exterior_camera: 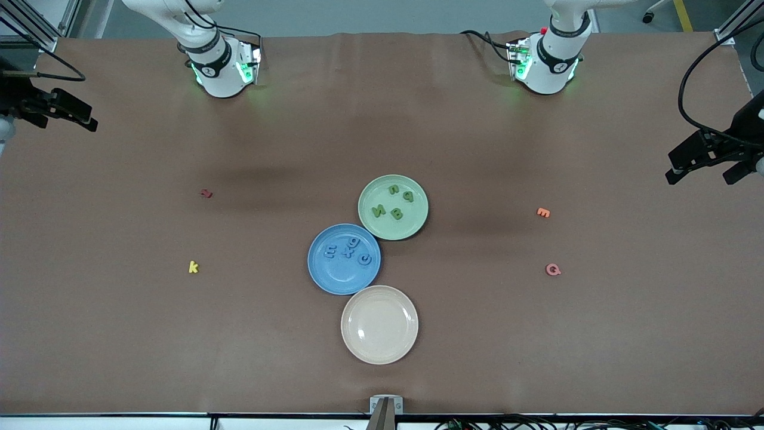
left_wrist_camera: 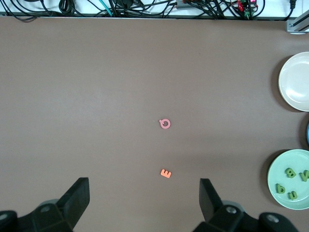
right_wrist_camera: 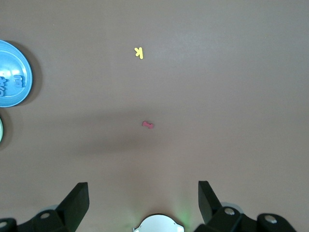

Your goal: Sort letters by color into matching plates

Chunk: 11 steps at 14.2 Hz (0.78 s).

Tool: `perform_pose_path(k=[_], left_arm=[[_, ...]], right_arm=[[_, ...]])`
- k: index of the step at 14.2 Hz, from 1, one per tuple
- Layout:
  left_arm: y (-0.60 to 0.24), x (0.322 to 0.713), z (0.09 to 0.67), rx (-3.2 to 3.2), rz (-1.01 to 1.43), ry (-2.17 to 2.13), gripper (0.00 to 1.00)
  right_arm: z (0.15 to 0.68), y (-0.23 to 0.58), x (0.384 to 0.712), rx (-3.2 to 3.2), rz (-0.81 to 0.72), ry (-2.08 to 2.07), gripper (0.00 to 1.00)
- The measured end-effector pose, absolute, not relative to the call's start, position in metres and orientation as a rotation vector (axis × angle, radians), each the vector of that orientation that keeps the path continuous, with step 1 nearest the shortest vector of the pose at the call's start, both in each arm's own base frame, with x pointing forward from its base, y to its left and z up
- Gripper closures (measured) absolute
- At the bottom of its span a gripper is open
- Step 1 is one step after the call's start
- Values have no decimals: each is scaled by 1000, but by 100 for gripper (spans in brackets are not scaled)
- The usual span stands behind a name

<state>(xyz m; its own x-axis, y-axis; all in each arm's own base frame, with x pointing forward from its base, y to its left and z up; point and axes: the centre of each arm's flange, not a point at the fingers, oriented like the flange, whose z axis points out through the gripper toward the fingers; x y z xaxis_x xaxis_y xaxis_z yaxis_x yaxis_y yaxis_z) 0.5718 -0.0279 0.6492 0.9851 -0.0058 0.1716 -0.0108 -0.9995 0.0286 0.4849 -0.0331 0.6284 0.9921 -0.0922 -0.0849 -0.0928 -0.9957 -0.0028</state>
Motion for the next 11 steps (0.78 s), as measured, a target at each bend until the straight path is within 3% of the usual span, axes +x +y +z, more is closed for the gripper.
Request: perform_pose_path(k=[11], left_arm=[[-28, 572, 649, 3101, 268, -13, 0]], right_arm=[[643, -32, 490, -3110, 17, 146, 0]])
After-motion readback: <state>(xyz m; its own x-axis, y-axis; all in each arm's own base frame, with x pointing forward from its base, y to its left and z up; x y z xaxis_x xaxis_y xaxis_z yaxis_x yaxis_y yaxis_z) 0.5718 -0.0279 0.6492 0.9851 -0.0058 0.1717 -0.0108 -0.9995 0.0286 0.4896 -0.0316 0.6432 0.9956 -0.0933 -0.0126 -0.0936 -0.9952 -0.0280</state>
